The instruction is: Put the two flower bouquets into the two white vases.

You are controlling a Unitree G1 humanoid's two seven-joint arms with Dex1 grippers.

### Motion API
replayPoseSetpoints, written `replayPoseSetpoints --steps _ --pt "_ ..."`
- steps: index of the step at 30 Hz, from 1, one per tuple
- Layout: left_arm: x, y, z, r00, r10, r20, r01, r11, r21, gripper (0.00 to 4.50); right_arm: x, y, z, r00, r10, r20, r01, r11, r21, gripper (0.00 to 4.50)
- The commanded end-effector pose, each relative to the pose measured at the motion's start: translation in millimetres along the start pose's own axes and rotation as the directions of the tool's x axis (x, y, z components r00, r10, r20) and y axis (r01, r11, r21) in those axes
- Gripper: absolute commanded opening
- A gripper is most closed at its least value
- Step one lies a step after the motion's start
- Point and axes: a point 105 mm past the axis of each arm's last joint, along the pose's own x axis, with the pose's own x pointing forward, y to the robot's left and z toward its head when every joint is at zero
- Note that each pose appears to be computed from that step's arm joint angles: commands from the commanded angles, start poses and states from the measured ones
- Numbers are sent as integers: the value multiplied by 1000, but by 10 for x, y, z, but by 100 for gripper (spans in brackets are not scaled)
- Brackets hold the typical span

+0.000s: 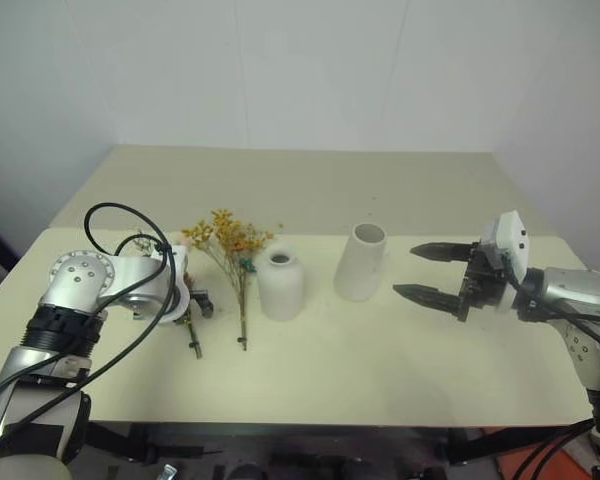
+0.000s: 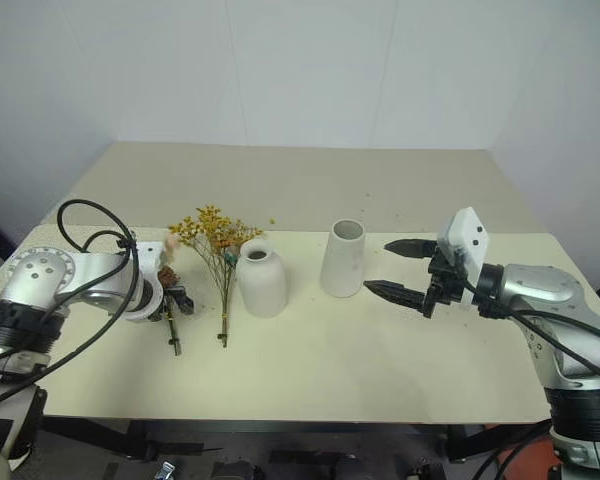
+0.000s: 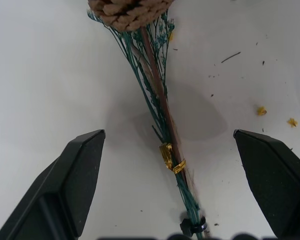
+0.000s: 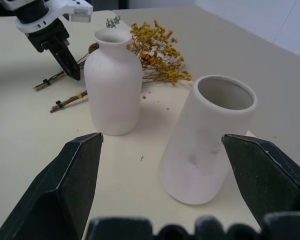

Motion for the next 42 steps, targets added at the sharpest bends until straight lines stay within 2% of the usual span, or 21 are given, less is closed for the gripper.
replayPoseSetpoints --steps 1,4,7,19,24,28,31,35,39,42 --pt "-6 -33 55 1000 -12 5 12 998 -60 450 -45 -9 131 1000 -13 17 14 999 -42 446" --pt "-2 -55 54 1000 -15 4 16 998 -66 450 -41 -10 141 1000 -14 19 14 999 -42 446" --pt "8 -46 41 1000 -7 0 7 997 -71 393 -45 -12 141 1000 -16 19 16 999 -42 450" --pt "-13 7 31 1000 -8 10 8 998 -61 9 -55 -14 140 1000 -17 16 18 999 -41 450" --pt "-46 112 40 999 22 34 -19 996 -82 2 -54 -15 133 1000 -24 14 25 999 -42 450" --pt "-127 189 75 990 59 129 -55 998 -32 2 -75 -41 131 999 -38 12 39 998 -44 450" --pt "-225 252 181 962 90 258 -101 995 27 2 -71 -41 126 999 -38 12 39 998 -44 450" --pt "-340 415 289 921 163 355 -184 983 26 2 -68 -31 116 999 -37 12 37 998 -44 450" --pt "-485 620 410 863 265 431 -274 961 -41 2 -75 -25 105 999 -40 11 40 998 -43 450" --pt "-600 656 569 800 299 520 -295 951 -93 2 -68 -25 98 999 -42 14 43 998 -44 450"
